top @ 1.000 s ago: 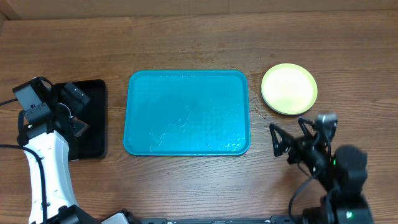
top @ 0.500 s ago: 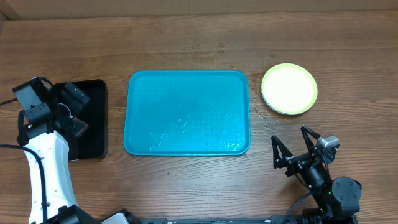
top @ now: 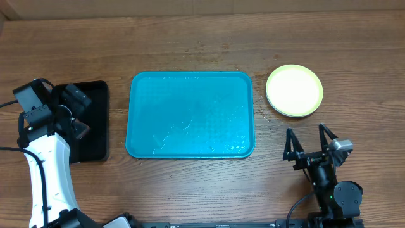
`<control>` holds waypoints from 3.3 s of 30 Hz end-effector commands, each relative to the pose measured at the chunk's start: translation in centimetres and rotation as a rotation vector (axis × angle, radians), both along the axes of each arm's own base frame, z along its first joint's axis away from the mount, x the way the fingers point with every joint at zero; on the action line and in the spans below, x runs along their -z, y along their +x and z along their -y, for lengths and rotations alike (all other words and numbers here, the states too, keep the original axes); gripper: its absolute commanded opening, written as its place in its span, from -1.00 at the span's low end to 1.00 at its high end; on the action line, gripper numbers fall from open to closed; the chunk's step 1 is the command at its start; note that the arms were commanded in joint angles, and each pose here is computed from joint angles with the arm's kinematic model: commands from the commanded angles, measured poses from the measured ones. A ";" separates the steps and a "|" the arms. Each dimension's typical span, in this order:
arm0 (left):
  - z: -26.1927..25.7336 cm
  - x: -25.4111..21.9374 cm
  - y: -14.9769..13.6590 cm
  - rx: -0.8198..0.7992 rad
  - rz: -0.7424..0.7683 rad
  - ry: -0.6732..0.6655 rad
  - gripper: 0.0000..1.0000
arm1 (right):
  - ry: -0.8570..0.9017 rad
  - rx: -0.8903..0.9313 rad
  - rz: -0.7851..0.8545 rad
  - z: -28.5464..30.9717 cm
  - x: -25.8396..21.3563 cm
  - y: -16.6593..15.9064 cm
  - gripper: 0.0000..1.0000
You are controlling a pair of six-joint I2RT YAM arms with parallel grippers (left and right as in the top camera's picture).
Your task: Clean dirty plates on tray and stack at the side
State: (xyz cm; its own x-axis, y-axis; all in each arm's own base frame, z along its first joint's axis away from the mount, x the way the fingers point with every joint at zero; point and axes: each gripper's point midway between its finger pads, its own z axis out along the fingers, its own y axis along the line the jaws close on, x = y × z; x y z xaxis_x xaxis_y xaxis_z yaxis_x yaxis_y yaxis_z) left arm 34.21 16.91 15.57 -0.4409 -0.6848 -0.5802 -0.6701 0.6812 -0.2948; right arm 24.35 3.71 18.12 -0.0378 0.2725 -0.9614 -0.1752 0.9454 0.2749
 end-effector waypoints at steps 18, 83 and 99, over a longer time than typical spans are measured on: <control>-0.1 -0.1 0.1 0.001 0.005 -0.002 1.00 | -0.130 0.105 -0.016 1.8 1.1 0.2 1.00; 14.8 4.4 -5.9 0.484 0.340 0.135 0.99 | -0.130 0.105 -0.016 1.8 1.1 0.2 1.00; 14.4 5.3 -8.8 0.430 0.515 0.248 0.99 | -0.130 0.105 -0.016 1.8 1.1 0.2 1.00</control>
State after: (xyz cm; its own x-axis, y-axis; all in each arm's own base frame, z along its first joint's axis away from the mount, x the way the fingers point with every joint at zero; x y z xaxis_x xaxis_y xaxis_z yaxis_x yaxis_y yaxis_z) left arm 25.64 2.43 10.39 -0.2996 -0.3363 -0.8928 -0.1451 0.9410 -0.3058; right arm 24.57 1.93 17.28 -0.0334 0.1519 -0.9878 -0.0705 0.9856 0.1540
